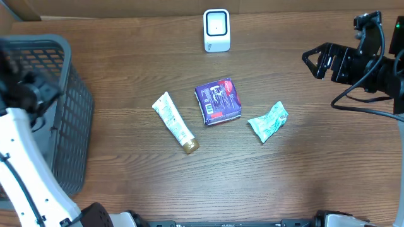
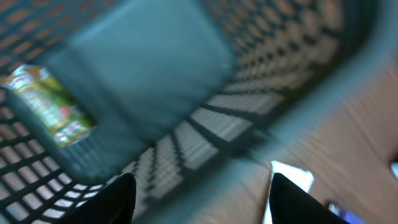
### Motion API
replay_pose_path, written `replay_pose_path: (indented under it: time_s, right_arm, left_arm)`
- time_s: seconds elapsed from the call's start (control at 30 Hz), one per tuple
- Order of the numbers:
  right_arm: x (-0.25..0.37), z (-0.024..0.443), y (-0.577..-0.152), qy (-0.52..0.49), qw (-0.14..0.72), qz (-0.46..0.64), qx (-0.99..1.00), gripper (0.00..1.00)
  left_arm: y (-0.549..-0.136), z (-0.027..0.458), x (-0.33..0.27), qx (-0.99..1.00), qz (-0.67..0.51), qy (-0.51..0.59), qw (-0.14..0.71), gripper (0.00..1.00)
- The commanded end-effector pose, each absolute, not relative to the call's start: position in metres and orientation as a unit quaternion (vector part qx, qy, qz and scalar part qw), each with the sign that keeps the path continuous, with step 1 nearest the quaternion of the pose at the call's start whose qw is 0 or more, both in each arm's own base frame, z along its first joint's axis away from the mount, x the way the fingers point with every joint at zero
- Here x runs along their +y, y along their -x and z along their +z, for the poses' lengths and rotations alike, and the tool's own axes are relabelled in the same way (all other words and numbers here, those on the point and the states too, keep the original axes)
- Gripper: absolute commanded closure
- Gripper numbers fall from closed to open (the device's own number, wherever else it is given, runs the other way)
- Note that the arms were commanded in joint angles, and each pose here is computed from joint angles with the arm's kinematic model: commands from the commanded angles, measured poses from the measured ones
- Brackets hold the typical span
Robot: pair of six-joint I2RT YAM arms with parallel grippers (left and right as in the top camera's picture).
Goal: Scan the item barcode
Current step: 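Reach into the basket and grasp the yellow-green tea packet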
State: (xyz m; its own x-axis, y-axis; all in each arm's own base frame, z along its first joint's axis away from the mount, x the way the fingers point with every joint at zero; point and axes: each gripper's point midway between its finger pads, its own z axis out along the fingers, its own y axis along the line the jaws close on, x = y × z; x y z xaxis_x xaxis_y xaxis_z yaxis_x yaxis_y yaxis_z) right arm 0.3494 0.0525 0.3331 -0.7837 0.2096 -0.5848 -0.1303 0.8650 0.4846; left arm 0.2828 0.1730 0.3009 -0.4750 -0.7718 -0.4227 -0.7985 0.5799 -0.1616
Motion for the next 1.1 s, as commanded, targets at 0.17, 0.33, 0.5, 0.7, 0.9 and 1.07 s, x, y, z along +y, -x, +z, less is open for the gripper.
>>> replay_pose_path:
  time_s: [0.17, 0.33, 0.5, 0.7, 0.9, 1.07]
  right_arm:
    - [0.052, 0.340, -0.348, -0.021, 0.333, 0.259, 0.906, 0.00]
    - [0.053, 0.338, -0.346, -0.023, 0.328, 0.259, 0.908, 0.00]
    - [0.053, 0.337, -0.344, -0.024, 0.323, 0.260, 0.910, 0.00]
    - [0.053, 0.337, -0.344, -0.025, 0.323, 0.259, 0.910, 0.00]
    - [0.051, 0.330, -0.342, -0.027, 0.313, 0.254, 0.915, 0.00]
    - [0.048, 0.325, -0.341, -0.034, 0.304, 0.244, 0.920, 0.00]
  left_arm:
    - [-0.232, 0.231, 0.238, 0.812, 0.028, 0.558, 0.168, 0.43]
    - [-0.210, 0.170, 0.259, 0.793, 0.051, 0.591, 0.136, 0.44]
    - [-0.189, 0.133, 0.267, 0.775, 0.077, 0.617, 0.112, 0.39]
    - [-0.161, 0.114, 0.282, 0.740, 0.158, 0.647, 0.091, 0.15]
    - [-0.162, 0.098, 0.289, 0.736, 0.173, 0.646, 0.104, 0.07]
    - [-0.151, 0.086, 0.298, 0.729, 0.204, 0.649, 0.083, 0.07]
